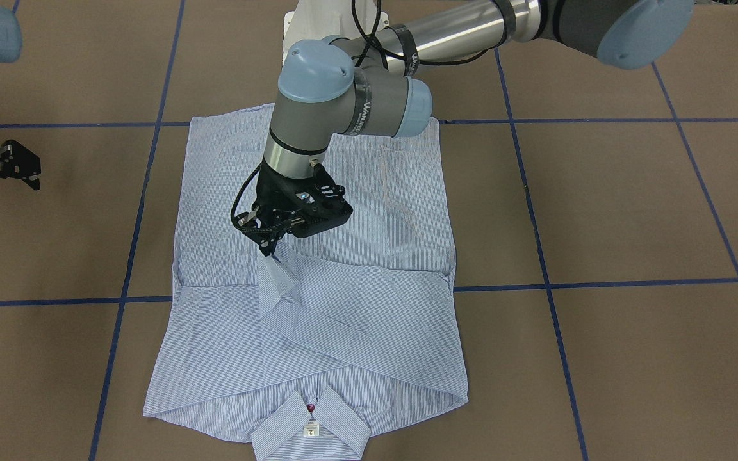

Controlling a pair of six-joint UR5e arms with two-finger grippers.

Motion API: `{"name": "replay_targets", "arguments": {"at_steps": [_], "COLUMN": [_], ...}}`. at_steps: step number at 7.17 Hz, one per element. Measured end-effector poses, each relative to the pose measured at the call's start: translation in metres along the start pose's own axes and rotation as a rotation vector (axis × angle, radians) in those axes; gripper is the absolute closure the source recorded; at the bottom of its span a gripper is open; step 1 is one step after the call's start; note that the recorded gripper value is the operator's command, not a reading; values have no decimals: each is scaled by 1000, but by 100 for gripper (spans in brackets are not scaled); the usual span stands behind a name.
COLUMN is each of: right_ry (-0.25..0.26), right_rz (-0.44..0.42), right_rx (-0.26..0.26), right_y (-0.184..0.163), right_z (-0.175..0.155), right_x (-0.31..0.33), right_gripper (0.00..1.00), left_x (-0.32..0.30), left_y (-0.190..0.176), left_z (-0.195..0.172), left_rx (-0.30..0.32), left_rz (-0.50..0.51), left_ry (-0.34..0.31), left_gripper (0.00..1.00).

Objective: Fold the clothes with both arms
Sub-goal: 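Lay the sleeve on the shirt front and open the left gripper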

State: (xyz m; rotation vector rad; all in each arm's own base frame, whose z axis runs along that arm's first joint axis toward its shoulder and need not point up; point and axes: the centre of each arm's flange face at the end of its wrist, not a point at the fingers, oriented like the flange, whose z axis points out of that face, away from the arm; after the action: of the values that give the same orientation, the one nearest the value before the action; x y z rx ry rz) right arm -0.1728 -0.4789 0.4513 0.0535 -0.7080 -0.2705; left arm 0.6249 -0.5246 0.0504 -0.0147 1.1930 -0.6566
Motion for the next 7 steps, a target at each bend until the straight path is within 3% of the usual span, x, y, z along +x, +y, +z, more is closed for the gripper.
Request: {"name": "replay_targets", "arguments": {"at_steps": [1, 4, 7], "right_ry": [-1, -7, -46], "right_rz": [-1, -7, 4], "right_rx": [2, 9, 52], "right_y": [-1, -5, -10], "right_z": [-1, -4, -12], "right_x": [-1, -5, -17], "right_gripper": [0, 0, 0], "left_x": [0, 4, -16], "left_y": [16, 67, 73], "left_z": [11, 24, 19], "left_rx": [-1, 5, 13], "left_rz": [5, 68, 132], "left_ry": [5, 71, 84], "left_gripper": [3, 0, 1]}}
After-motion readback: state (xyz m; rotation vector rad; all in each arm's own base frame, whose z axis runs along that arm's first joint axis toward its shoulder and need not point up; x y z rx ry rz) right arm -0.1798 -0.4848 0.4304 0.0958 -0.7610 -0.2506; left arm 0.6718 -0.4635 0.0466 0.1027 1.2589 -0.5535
